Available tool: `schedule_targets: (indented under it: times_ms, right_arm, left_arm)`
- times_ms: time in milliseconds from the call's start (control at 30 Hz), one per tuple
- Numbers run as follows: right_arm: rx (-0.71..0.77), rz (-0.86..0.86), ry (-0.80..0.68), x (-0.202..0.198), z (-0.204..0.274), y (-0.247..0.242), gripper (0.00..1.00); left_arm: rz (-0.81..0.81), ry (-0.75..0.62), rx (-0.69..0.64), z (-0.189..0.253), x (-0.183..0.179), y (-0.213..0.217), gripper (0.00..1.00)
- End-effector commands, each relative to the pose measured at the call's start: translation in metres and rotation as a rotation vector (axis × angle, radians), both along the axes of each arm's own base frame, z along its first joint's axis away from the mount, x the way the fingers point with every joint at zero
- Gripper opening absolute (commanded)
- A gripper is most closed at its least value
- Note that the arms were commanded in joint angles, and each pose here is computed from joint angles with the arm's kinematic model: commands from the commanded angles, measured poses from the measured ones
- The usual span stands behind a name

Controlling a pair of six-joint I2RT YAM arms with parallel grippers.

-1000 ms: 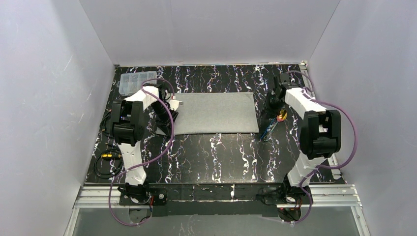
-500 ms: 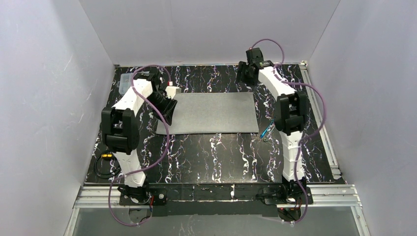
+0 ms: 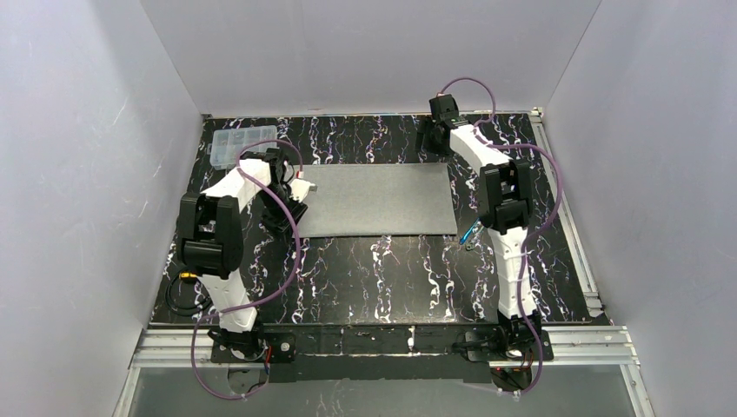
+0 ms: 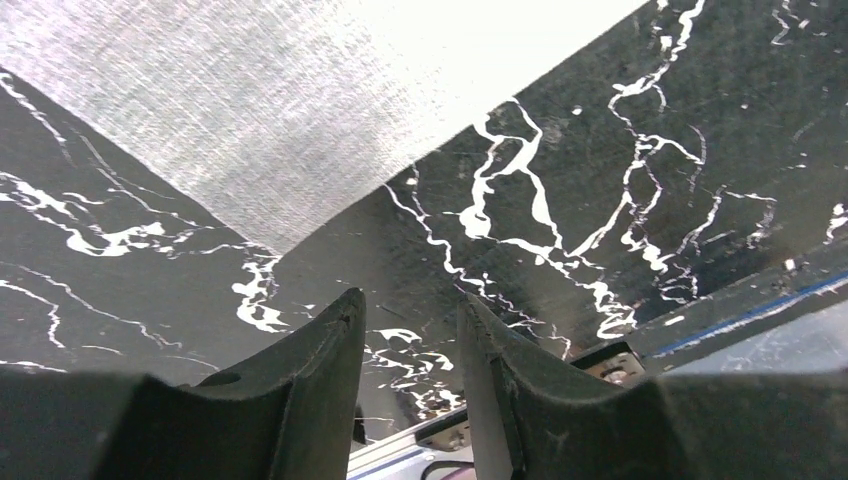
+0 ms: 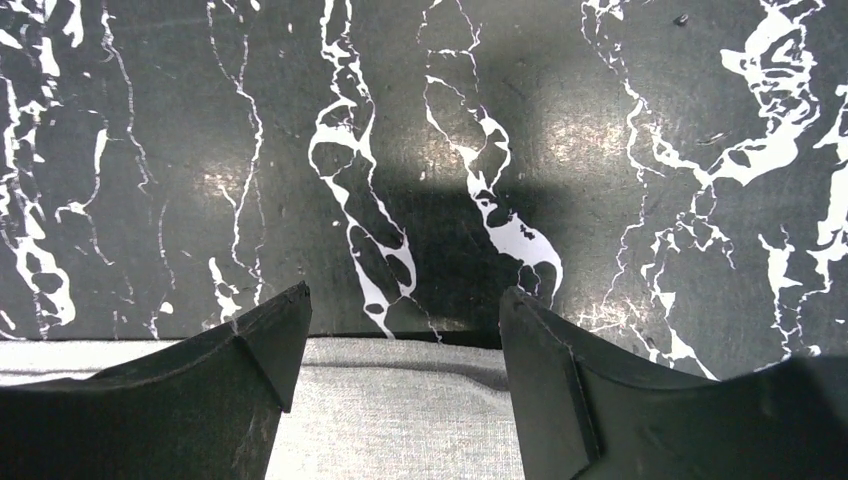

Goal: Fold the napkin into a case and place the utensils inside
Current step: Rotate the rectangle-folded napkin at the center of the board.

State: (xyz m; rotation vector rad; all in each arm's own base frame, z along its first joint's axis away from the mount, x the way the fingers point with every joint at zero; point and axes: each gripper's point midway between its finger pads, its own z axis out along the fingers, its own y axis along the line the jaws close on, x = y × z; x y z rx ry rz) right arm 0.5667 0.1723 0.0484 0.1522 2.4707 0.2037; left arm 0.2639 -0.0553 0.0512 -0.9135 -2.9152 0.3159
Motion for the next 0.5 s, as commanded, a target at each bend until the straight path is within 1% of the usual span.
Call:
schedule_targets:
  times_ms: [0, 267, 467]
  right_arm:
    - [-0.034, 0.002, 0.022, -0.001, -0.023, -0.002, 0.77]
    - [-0.071, 0.005, 0.073, -0.028, -0.033, -0.014, 0.74]
    - [-0.086, -0.001, 0.116, -0.058, -0.035, -0.024, 0.71]
  left_arm:
    - [-0.035, -0.031, 0.053, -0.005, 0.005, 0.007, 0.37]
    - [-0.07, -0.028, 0.095, -0.02, 0.005, 0.008, 0.36]
    - [-0.089, -0.07, 0.139, -0.029, 0.012, 0.008, 0.36]
